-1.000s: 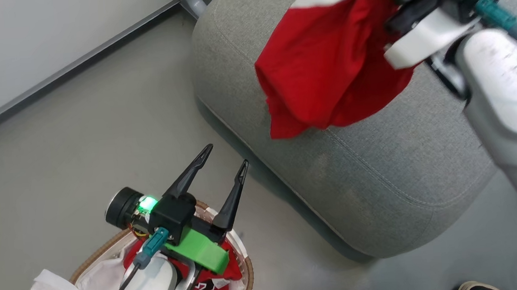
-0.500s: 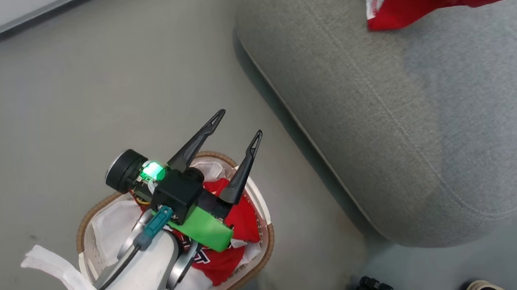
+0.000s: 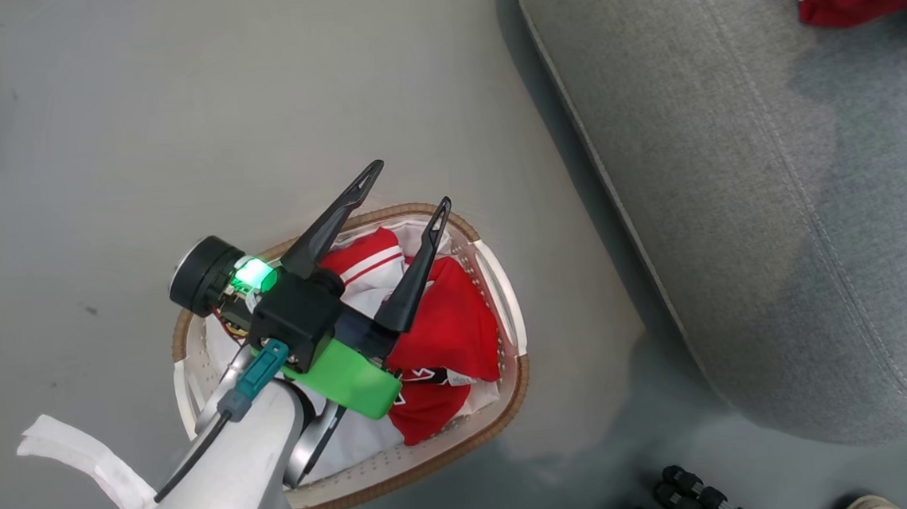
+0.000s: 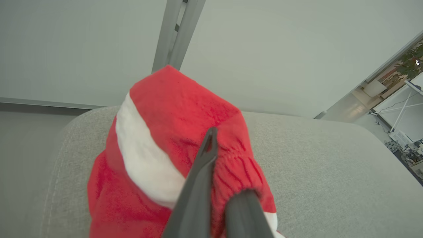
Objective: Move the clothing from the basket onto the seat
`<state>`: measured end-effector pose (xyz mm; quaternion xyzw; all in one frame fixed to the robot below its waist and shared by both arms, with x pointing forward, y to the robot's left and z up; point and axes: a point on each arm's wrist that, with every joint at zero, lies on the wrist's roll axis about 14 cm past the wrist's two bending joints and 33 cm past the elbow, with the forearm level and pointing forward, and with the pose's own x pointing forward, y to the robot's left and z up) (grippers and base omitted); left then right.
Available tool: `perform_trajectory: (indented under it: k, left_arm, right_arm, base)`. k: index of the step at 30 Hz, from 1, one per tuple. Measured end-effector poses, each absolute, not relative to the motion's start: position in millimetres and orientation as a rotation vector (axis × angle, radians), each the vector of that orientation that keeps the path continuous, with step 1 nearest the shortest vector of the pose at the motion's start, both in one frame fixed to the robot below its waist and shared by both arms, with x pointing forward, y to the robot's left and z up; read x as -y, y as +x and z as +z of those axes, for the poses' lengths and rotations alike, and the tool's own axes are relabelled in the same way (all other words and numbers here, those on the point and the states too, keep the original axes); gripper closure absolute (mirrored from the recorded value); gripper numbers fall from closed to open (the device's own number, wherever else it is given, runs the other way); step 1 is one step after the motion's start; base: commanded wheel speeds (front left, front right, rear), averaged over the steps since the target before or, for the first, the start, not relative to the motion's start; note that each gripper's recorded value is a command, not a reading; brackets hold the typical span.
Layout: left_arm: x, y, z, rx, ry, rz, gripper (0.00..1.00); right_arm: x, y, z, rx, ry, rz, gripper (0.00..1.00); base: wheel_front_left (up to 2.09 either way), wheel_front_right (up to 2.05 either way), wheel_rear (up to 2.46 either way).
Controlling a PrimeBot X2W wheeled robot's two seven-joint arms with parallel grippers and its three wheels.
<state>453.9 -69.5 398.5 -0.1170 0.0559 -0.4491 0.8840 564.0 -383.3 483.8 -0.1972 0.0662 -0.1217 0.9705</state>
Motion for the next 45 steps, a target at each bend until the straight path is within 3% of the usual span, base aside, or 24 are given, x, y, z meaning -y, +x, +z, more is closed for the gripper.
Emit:
perform_trajectory:
  k: [1, 2, 3, 4, 14, 21, 27, 36, 45]
  left_arm:
    - [67, 454, 397, -0.121, -0.241, -0.928, 0.00]
    - [66, 455, 396, -0.123, -0.239, -0.923, 0.00]
    - [64, 455, 396, -0.124, -0.235, -0.919, 0.00]
    - [63, 456, 397, -0.122, -0.232, -0.916, 0.00]
    - [61, 446, 417, -0.113, -0.226, -0.888, 0.00]
    - [53, 437, 438, -0.091, -0.217, -0.838, 0.00]
    - [27, 436, 449, -0.082, -0.207, -0.735, 0.00]
    - [-51, 437, 445, -0.095, -0.150, -0.488, 0.00]
    - [-118, 415, 440, -0.124, -0.140, -0.265, 0.00]
  right_arm:
    - [386, 557, 471, -0.161, -0.384, -0.259, 0.96]
    - [387, 551, 463, -0.179, -0.377, -0.266, 0.73]
    - [390, 544, 456, -0.197, -0.369, -0.278, 0.45]
    - [391, 536, 451, -0.210, -0.360, -0.289, 0.00]
    - [388, 465, 428, -0.271, -0.294, -0.342, 0.00]
    - [365, 433, 437, -0.227, -0.234, -0.326, 0.00]
    - [319, 429, 449, -0.142, -0.137, -0.252, 0.00]
    - [227, 450, 471, -0.030, -0.008, -0.032, 0.00]
    - [161, 441, 477, -0.007, 0.058, 0.130, 0.00]
  base:
    - [0.00, 0.00, 0.00]
    - [0.00, 0.00, 0.00]
    - [0.00, 0.00, 0.00]
    - [0.00, 0.00, 0.00]
    - [0.00, 0.00, 0.00]
    - [0.00, 0.00, 0.00]
    - [0.00, 0.00, 0.00]
    - [0.00, 0.00, 0.00]
    - [0.00, 0.00, 0.00]
